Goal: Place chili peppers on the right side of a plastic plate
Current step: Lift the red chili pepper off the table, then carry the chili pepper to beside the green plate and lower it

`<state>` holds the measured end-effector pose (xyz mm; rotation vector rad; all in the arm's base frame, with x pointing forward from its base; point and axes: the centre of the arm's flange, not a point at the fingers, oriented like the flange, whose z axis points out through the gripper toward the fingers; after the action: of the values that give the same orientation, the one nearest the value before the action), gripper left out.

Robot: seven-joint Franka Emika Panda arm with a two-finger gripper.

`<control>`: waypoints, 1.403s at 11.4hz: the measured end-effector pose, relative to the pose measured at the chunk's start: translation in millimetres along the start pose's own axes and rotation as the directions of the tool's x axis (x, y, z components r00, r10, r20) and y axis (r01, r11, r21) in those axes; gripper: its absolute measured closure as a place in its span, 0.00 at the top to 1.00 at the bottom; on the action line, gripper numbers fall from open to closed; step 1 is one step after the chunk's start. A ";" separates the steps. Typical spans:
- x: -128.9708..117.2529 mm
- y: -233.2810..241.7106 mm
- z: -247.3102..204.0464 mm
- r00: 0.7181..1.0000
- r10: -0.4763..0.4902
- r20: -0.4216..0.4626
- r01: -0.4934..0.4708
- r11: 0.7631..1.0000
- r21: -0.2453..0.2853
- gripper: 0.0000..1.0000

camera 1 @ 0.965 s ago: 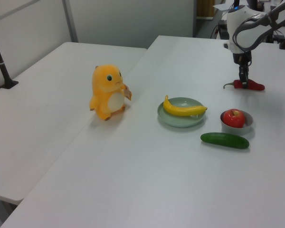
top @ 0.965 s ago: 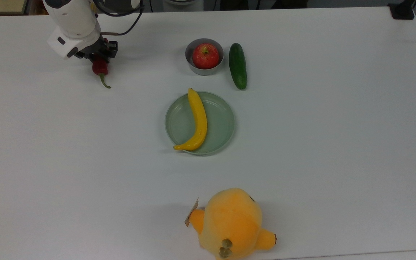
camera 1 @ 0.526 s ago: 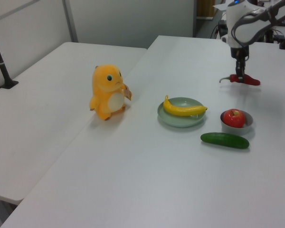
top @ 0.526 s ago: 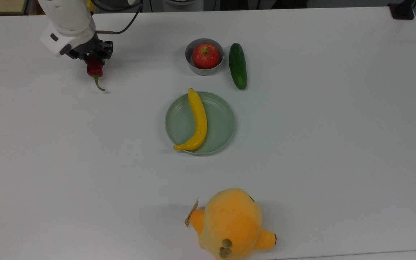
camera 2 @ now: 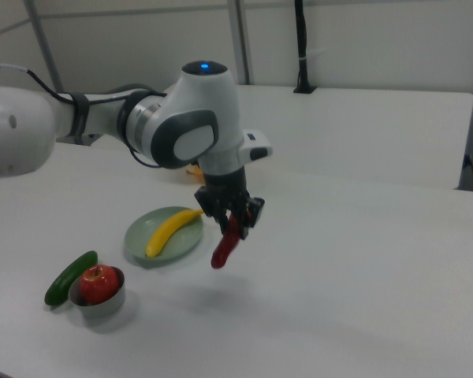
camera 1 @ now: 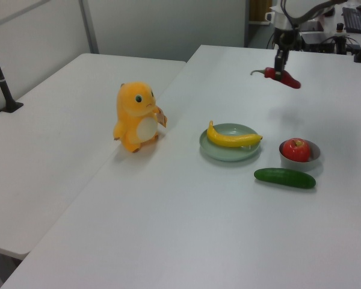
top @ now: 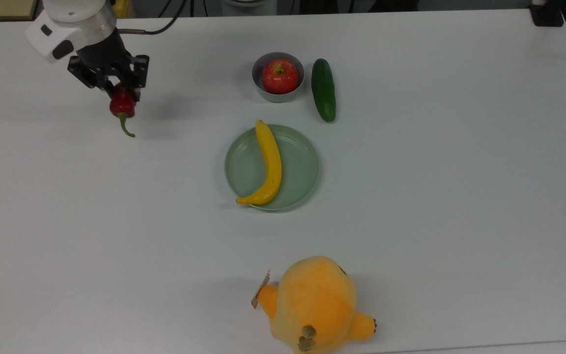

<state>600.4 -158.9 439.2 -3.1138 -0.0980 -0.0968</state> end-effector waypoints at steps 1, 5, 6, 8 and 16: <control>15.4 -14.8 -4.2 1.000 -0.021 -0.023 0.021 1.000 0.011 0.41; 66.4 -70.6 32.5 0.999 -0.050 -0.013 0.050 0.998 0.047 0.41; 75.3 -81.6 50.3 0.998 -0.060 0.000 0.060 0.997 0.054 0.41; 86.6 -97.0 84.4 0.997 -0.081 0.020 0.080 0.995 0.067 0.41; 96.7 -106.6 113.9 0.996 -0.092 -0.004 0.092 0.994 0.064 0.74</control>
<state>697.0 -43.5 334.0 -3.0451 -0.2398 -0.0957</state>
